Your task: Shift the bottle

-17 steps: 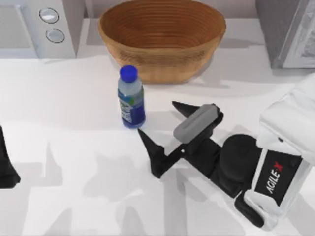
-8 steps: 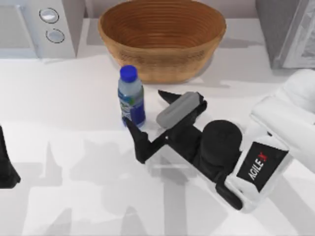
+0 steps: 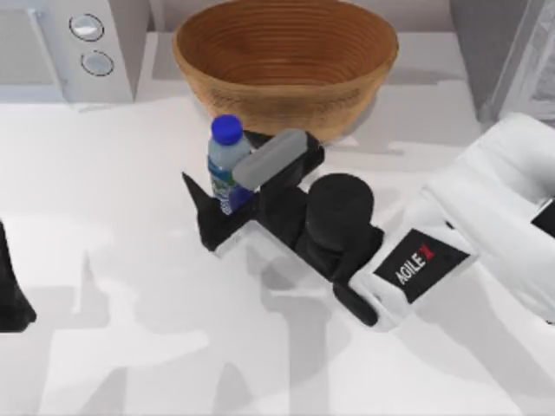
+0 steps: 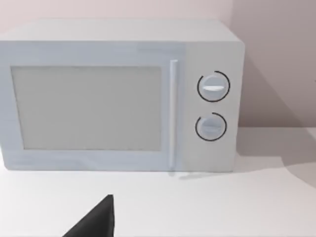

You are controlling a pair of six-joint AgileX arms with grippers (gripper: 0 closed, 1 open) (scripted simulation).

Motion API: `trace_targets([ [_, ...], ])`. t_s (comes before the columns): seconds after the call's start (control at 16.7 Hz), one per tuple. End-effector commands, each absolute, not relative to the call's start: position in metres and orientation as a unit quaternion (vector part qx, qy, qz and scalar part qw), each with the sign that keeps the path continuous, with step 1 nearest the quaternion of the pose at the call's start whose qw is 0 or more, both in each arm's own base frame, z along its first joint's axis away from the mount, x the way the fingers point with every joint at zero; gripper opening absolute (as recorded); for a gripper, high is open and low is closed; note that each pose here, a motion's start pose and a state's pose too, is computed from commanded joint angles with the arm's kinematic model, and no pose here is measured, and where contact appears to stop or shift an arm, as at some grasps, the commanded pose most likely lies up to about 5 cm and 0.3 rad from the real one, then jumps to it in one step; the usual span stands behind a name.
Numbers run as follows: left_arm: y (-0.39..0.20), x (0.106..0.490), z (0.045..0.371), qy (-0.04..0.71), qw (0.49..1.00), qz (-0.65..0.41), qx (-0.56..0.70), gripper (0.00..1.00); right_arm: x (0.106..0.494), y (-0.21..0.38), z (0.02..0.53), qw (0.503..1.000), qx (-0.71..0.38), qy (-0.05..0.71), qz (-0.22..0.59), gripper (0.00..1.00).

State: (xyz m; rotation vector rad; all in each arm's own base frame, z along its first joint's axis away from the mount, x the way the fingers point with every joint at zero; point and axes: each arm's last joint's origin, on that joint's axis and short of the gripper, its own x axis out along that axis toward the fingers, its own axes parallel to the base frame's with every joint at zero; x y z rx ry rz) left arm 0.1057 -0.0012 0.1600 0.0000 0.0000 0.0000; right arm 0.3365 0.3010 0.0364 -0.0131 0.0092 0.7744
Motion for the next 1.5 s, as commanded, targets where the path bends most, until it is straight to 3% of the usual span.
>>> trace_targets([
  [0.24, -0.0012, 0.1057, 0.16, 0.0, 1.0, 0.0, 0.0, 1.0, 0.3368, 0.3013, 0.0365, 0.926, -0.006, 0.004, 0.378, 1.0],
  [1.02, -0.0012, 0.1057, 0.16, 0.0, 1.0, 0.0, 0.0, 1.0, 0.3368, 0.3013, 0.0365, 0.926, -0.006, 0.004, 0.378, 0.02],
  [1.5, -0.0012, 0.1057, 0.16, 0.0, 1.0, 0.0, 0.0, 1.0, 0.3368, 0.3013, 0.0365, 0.926, -0.006, 0.004, 0.378, 0.0],
])
